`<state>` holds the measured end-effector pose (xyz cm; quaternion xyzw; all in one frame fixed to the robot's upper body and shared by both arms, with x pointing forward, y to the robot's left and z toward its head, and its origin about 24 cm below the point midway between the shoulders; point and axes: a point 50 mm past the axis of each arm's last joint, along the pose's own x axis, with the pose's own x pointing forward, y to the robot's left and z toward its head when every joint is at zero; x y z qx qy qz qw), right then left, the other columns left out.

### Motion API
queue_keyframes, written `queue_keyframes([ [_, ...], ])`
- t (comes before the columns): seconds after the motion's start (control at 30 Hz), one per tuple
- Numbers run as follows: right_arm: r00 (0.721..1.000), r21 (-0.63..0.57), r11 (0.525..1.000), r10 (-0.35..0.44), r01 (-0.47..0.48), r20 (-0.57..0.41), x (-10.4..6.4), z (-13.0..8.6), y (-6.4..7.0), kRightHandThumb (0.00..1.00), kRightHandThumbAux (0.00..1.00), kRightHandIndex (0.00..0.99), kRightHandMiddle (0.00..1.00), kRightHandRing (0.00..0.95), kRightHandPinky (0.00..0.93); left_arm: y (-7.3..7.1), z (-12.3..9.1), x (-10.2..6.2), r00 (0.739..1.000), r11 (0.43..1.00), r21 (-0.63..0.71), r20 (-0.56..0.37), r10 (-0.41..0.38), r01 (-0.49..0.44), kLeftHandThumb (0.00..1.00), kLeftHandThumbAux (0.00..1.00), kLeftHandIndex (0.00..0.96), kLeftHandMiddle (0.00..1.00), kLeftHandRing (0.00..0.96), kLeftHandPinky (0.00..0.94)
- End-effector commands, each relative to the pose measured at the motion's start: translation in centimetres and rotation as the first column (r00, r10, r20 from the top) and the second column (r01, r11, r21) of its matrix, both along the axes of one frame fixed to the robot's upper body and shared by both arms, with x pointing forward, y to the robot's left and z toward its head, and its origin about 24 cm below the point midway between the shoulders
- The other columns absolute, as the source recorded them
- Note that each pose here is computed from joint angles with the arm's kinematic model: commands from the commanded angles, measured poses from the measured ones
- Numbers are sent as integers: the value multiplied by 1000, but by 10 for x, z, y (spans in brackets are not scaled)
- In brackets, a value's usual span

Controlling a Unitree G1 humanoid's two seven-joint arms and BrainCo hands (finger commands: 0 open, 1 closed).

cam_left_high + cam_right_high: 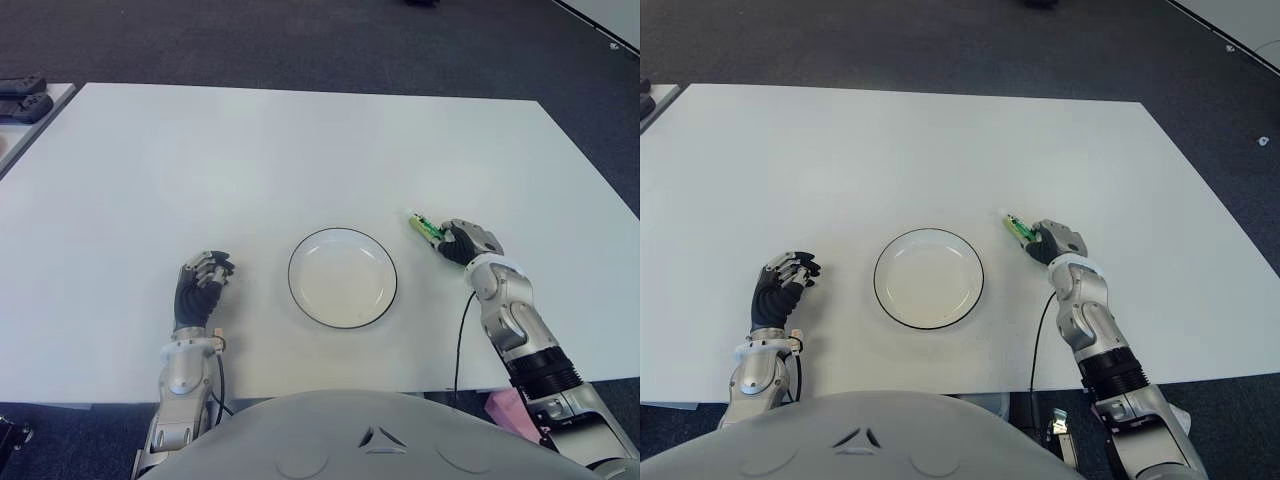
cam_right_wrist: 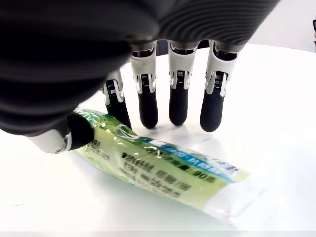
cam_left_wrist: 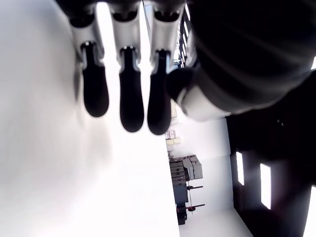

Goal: Put the toothpaste on the table into the plate.

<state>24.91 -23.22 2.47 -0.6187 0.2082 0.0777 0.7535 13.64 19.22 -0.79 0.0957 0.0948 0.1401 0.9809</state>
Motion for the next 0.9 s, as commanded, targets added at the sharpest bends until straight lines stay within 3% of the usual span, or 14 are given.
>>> queue_keyframes([
  [0.03, 997, 23, 999, -27, 28, -67, -12, -17, -2, 693, 435, 386, 293, 264, 340, 0, 0, 0, 1000, 1000, 3, -12, 13, -13, 707, 719, 430, 511, 513, 511],
  [0.47, 999, 18, 999, -39, 40, -5, -12, -17, -4, 719, 450, 395, 339, 318, 370, 0, 1, -1, 1000, 1000, -10, -9, 18, -18, 708, 719, 430, 504, 509, 505],
  [0.53, 999, 22, 999, -42, 42, 6, -12, -16, -3, 720, 571, 410, 358, 338, 393, 0, 1, -1, 1000, 1000, -11, -7, 18, -18, 708, 719, 430, 503, 508, 506],
  [0.63, 998, 31, 998, -47, 46, 31, -12, -16, -2, 784, 643, 438, 418, 433, 478, 0, 1, -2, 1000, 1000, -15, -10, 22, -22, 709, 718, 430, 501, 506, 510],
  [0.73, 998, 36, 998, -44, 42, 47, -12, -16, -1, 828, 661, 426, 485, 592, 614, 0, 1, -2, 1000, 1000, -16, -13, 26, -26, 709, 718, 430, 502, 507, 511],
  [0.9, 997, 42, 999, -35, 31, 75, -12, -17, 1, 845, 672, 414, 503, 696, 735, 0, 1, -2, 999, 999, -13, -15, 29, -30, 708, 718, 430, 505, 508, 509],
])
